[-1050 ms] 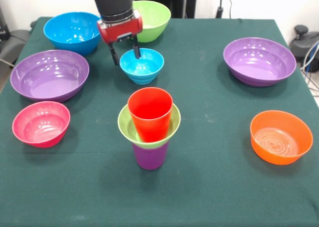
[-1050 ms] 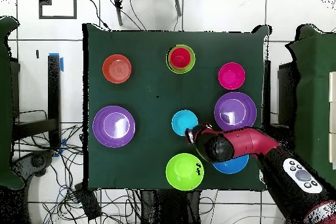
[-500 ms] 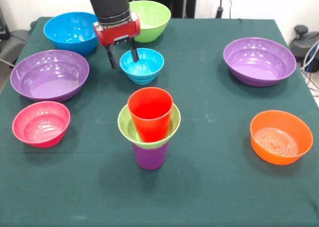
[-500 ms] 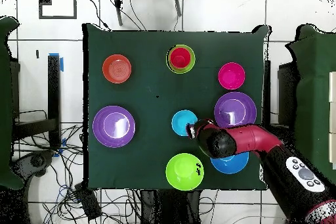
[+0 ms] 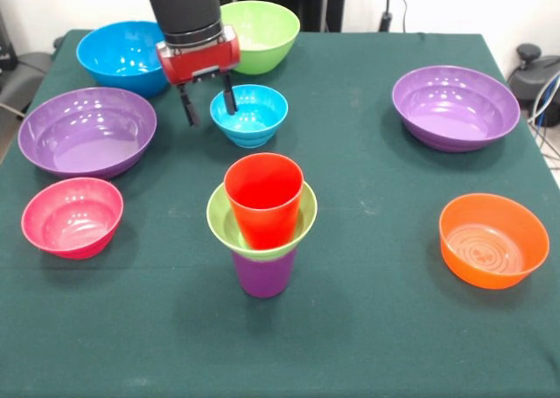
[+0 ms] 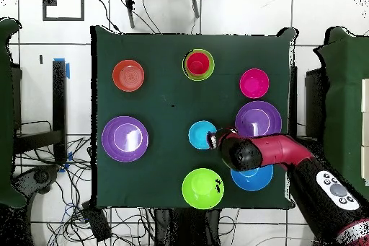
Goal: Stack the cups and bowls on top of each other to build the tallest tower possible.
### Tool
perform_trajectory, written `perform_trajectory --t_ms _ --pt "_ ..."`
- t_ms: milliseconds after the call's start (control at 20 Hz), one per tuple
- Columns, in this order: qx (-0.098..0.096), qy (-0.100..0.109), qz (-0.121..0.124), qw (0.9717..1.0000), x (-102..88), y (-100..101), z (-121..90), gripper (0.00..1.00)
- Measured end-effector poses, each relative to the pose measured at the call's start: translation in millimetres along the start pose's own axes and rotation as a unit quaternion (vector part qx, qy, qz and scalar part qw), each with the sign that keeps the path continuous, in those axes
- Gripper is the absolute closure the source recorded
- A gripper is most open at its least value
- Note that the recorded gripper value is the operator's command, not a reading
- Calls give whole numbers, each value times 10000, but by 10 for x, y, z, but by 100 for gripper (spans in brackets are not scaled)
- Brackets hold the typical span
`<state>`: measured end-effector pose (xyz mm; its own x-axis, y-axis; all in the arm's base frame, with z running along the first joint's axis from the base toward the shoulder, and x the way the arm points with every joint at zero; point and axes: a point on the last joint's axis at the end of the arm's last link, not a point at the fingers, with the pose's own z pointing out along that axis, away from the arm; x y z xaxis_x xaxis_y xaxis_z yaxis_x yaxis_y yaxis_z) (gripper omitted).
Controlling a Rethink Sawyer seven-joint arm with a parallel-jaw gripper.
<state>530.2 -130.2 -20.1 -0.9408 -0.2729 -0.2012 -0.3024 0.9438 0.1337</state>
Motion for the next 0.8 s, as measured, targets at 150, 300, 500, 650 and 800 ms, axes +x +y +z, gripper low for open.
perform_trajectory --t_ms 150,300,500,650,800 --pt "35 -24 10 10000 -29 -37 -1 0" --pt "81 -57 23 9999 -69 -87 -3 100" --pt "119 -82 35 9999 -100 -128 -5 100" --pt "143 -100 44 9998 -118 -156 -7 100" --pt "161 -112 46 9998 -136 -172 -7 100"
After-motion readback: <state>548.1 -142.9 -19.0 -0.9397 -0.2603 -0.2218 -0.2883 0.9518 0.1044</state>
